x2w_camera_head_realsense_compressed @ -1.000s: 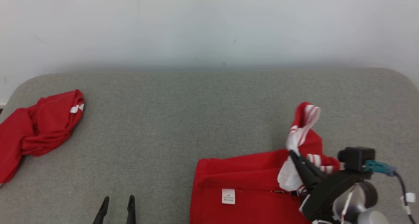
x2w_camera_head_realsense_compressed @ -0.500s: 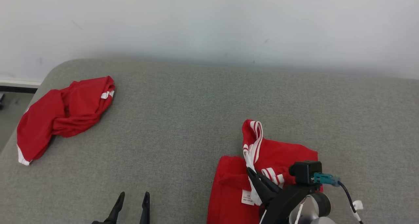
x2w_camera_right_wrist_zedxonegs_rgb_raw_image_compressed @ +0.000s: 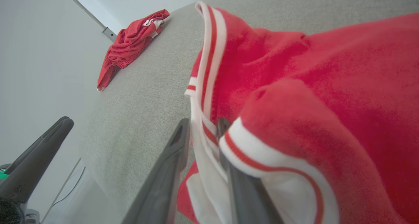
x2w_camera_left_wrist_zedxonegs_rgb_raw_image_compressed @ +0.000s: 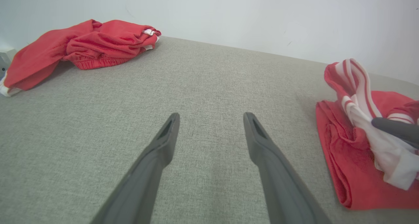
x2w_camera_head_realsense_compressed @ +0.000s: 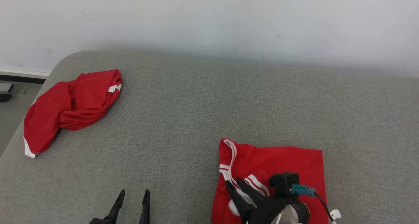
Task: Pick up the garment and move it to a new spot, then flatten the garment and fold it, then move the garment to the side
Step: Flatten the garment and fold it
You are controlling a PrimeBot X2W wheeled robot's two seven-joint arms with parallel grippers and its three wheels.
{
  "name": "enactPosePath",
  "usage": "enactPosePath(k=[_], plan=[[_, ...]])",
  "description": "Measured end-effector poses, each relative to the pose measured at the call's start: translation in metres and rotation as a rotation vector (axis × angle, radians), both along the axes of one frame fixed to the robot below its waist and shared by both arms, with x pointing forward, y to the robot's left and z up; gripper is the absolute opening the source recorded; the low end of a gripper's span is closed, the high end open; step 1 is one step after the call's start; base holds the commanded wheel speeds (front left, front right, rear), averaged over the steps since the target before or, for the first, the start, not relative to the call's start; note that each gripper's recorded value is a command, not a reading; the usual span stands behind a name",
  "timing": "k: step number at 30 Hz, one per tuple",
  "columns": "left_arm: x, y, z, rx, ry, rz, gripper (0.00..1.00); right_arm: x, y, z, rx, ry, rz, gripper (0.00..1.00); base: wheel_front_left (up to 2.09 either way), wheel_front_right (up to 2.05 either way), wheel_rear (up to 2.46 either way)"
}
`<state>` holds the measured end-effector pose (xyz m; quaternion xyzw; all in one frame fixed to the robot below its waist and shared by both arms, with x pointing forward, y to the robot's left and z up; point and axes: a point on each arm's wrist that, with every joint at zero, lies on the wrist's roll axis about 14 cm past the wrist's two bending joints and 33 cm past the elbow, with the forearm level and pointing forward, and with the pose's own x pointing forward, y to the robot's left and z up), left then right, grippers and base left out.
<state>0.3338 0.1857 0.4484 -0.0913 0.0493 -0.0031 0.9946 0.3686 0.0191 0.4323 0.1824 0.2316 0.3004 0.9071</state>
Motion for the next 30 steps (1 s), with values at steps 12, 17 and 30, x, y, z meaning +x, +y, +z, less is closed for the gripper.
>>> enactPosePath(k=[12, 17, 30], plan=[[0.000, 0.005, 0.005, 0.025, -0.017, 0.008, 1.00, 0.039, -0.033, 0.090, 0.082, -0.352, -0.152, 1.00, 0.00, 0.00, 0.00], [0.000, 0.007, 0.008, 0.028, -0.028, 0.010, 1.00, 0.047, -0.087, 0.104, 0.026, -0.439, -0.282, 1.00, 0.00, 0.00, 0.00], [-0.003, 0.012, 0.010, 0.038, -0.035, 0.024, 1.00, 0.029, -0.170, 0.074, -0.136, -0.475, -0.486, 1.00, 0.00, 0.00, 0.00]])
